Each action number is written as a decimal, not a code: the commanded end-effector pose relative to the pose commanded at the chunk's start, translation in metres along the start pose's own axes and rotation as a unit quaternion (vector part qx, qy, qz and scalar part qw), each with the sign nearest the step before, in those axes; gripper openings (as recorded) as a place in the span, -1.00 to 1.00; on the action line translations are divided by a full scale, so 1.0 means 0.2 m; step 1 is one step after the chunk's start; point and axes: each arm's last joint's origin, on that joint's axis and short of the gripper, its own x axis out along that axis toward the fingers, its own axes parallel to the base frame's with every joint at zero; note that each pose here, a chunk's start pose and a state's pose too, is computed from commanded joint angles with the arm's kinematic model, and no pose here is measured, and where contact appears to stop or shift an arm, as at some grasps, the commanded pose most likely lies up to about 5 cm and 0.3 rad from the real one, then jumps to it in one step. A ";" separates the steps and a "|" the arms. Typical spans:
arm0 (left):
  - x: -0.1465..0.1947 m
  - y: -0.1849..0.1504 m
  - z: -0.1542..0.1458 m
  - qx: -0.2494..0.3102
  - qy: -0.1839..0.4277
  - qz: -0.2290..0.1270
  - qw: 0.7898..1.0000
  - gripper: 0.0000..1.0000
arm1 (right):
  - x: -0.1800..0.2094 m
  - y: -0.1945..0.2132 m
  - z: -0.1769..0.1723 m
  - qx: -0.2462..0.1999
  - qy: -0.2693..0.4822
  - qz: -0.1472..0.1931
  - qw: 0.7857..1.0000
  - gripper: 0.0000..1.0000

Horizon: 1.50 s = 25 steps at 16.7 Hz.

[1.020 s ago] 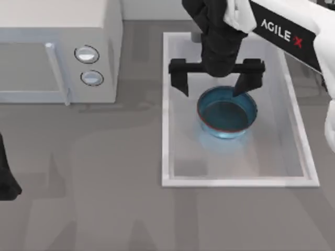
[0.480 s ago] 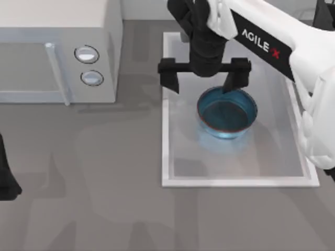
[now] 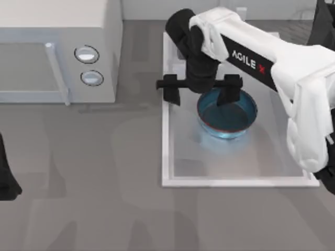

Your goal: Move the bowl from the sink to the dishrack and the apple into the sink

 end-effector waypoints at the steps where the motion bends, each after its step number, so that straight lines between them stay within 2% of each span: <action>1: 0.00 0.00 0.00 0.000 0.000 0.000 1.000 1.00 | 0.08 0.00 -0.01 0.000 0.001 -0.001 1.000 1.00; 3: 0.00 0.00 0.00 0.000 0.000 0.000 1.000 1.00 | 0.15 -0.01 -0.01 0.000 0.003 -0.002 1.000 1.00; 6: 0.00 0.00 0.00 0.000 0.000 0.000 1.000 1.00 | 0.15 -0.01 -0.01 0.000 0.003 -0.002 1.000 1.00; 19: 0.00 0.00 0.00 0.000 0.000 0.000 1.000 1.00 | 0.15 -0.01 -0.01 0.000 0.003 -0.002 1.000 -0.96; 25: 0.00 0.00 0.00 0.000 0.000 0.000 1.000 1.00 | 0.15 -0.01 -0.01 0.000 0.003 -0.002 1.000 -1.00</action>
